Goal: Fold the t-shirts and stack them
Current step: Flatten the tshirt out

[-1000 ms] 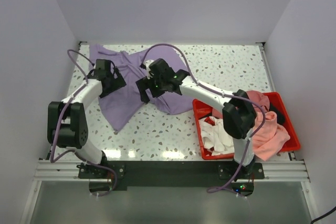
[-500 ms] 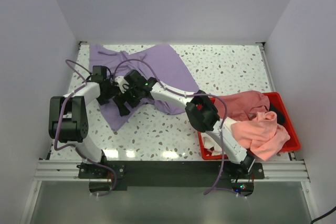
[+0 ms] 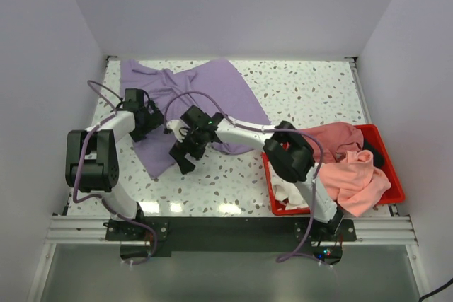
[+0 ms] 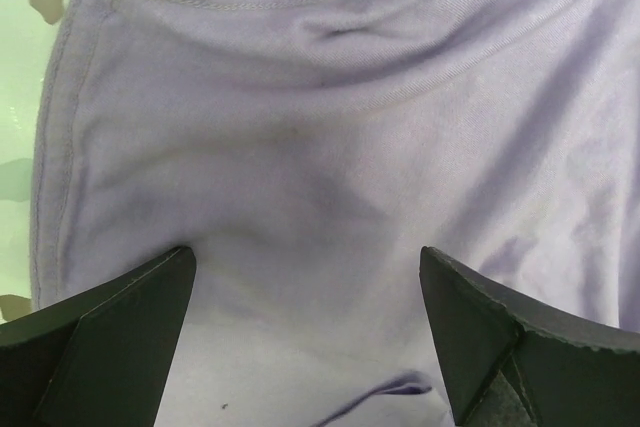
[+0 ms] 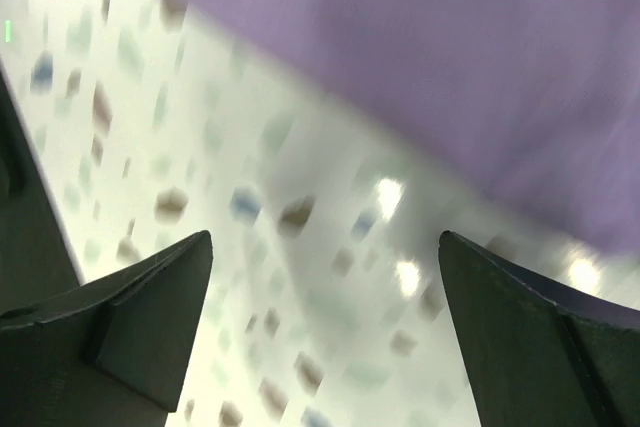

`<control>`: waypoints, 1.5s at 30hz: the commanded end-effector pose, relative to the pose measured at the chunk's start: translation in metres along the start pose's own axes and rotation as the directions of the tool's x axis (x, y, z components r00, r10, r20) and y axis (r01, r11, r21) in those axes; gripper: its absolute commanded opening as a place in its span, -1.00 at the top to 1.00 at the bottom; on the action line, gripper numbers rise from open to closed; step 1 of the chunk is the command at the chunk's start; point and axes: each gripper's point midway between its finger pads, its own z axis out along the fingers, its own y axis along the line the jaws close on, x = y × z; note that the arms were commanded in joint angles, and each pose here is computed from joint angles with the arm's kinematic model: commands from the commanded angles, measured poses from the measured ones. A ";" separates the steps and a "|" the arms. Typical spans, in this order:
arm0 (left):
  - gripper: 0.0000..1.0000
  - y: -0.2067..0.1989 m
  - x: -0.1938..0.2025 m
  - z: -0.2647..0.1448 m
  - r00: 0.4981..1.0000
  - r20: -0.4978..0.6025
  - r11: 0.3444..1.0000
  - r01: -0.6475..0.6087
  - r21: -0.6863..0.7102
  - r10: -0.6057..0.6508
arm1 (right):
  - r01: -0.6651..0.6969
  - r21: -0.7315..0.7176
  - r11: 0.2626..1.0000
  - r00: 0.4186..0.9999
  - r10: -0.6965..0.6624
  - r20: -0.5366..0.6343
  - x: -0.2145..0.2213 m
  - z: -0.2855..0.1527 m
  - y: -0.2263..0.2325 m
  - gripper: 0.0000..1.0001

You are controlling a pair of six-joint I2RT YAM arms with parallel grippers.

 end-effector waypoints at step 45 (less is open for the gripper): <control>-1.00 0.029 0.022 0.000 0.996 -0.049 0.994 0.066 -0.090 -0.071 | 0.000 0.105 0.994 0.997 -0.007 0.072 0.032 0.016 0.052 -0.98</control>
